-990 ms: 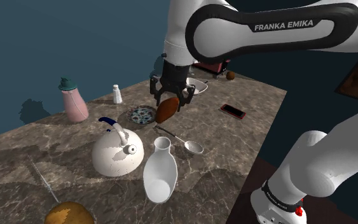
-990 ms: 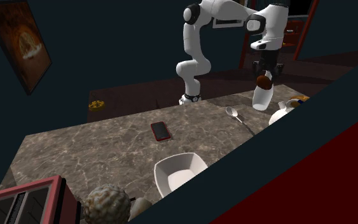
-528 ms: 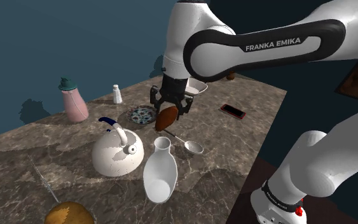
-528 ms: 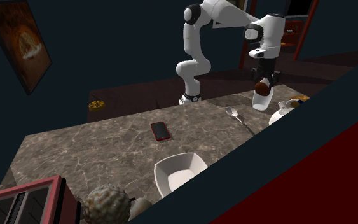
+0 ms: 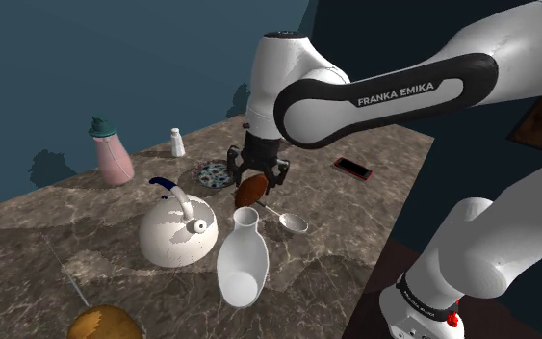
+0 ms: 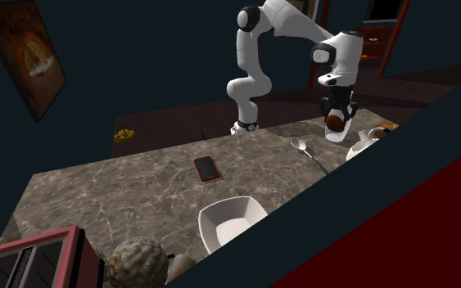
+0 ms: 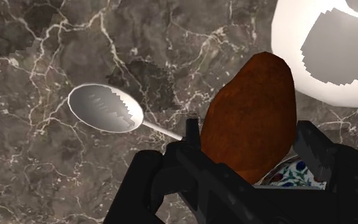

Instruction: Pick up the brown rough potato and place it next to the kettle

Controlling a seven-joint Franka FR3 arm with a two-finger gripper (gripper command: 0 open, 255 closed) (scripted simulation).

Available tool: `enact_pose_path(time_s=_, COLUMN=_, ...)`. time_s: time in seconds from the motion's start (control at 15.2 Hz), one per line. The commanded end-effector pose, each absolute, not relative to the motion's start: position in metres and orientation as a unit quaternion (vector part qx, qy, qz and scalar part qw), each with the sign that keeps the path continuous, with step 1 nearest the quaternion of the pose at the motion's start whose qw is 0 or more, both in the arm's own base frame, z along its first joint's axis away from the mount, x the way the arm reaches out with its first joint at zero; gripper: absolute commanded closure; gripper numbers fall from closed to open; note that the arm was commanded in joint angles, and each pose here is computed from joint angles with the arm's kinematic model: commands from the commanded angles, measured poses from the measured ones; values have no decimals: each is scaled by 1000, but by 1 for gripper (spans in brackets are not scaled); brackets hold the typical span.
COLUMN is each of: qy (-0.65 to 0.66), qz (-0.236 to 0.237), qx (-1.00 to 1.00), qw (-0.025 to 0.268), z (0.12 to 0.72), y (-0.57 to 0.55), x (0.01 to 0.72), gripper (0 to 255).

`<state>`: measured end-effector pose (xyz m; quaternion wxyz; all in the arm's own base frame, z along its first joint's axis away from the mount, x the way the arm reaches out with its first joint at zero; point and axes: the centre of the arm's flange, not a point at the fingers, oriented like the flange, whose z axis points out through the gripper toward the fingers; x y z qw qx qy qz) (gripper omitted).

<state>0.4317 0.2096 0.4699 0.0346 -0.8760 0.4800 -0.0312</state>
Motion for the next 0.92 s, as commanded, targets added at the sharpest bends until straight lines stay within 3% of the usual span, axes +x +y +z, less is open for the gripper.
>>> enact_pose_path(time_s=0.0, qy=480, qz=-31, qx=-876, qw=35, z=459, y=210, x=432, gripper=255)
enact_pose_path(time_s=0.86, qy=480, qz=-31, qx=-876, qw=35, z=390, y=210, x=432, gripper=255)
